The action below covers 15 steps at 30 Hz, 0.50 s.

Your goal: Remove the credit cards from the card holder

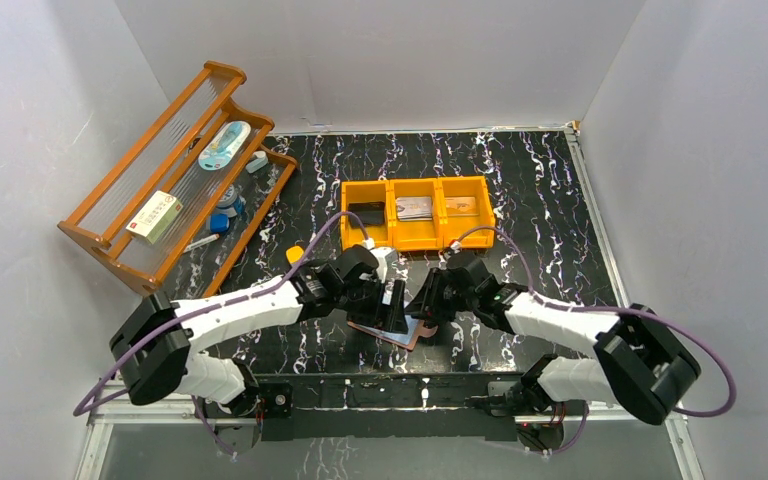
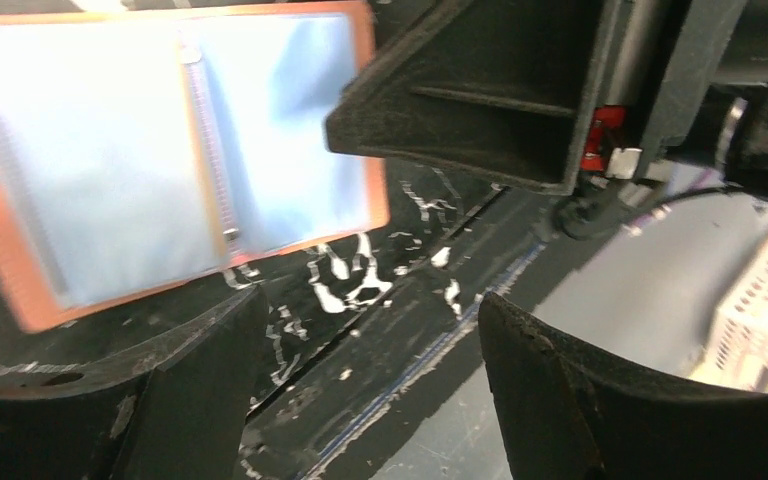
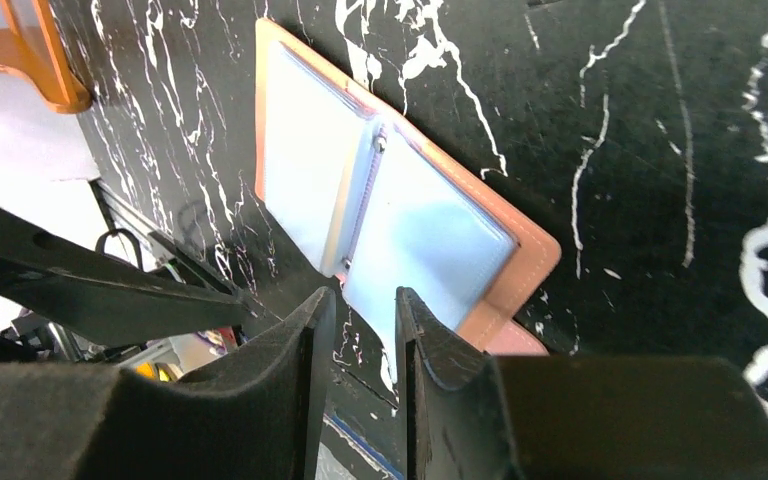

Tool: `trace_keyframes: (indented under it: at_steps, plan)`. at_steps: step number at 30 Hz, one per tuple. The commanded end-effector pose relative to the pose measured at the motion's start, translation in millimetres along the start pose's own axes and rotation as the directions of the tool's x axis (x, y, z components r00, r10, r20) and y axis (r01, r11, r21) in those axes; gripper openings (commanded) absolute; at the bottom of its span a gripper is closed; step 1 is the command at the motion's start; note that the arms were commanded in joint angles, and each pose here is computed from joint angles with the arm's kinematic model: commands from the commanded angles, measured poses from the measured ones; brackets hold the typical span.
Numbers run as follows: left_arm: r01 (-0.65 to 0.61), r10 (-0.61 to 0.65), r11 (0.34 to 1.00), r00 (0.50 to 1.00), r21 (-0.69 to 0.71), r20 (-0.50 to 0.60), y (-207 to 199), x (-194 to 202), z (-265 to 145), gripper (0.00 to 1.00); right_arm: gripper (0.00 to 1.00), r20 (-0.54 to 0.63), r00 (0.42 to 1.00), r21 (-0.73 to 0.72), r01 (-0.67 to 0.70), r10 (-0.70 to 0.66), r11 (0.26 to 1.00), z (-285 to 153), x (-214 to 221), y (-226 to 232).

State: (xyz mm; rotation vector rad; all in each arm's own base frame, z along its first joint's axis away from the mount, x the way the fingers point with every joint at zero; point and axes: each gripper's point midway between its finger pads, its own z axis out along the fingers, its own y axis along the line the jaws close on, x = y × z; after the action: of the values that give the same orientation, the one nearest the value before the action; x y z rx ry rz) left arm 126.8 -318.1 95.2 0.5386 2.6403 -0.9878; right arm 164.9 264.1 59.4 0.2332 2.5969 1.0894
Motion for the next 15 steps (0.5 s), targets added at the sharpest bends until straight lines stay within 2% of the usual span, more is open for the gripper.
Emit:
trace_keyframes:
  at_steps: [1, 4, 15]
  plan:
    - [0.014, 0.009, 0.971, 0.995, -0.238, 0.095, 35.4, -12.7, -27.1, 0.79, 0.36, -0.064, 0.997, -0.062, 0.034, -0.038, 0.997, 9.4, 2.4, 17.9]
    - [0.037, 0.002, 0.939, 0.994, -0.341, 0.113, 56.2, -18.9, -34.0, 0.83, 0.36, -0.083, 0.997, -0.01, 0.003, -0.004, 1.0, 14.9, 10.7, -2.2]
    - [-0.002, 0.002, 0.934, 1.0, -0.357, -0.003, 70.2, -21.4, 4.2, 0.83, 0.38, -0.107, 0.994, 0.101, -0.006, 0.017, 0.995, 20.6, 24.1, -39.9]
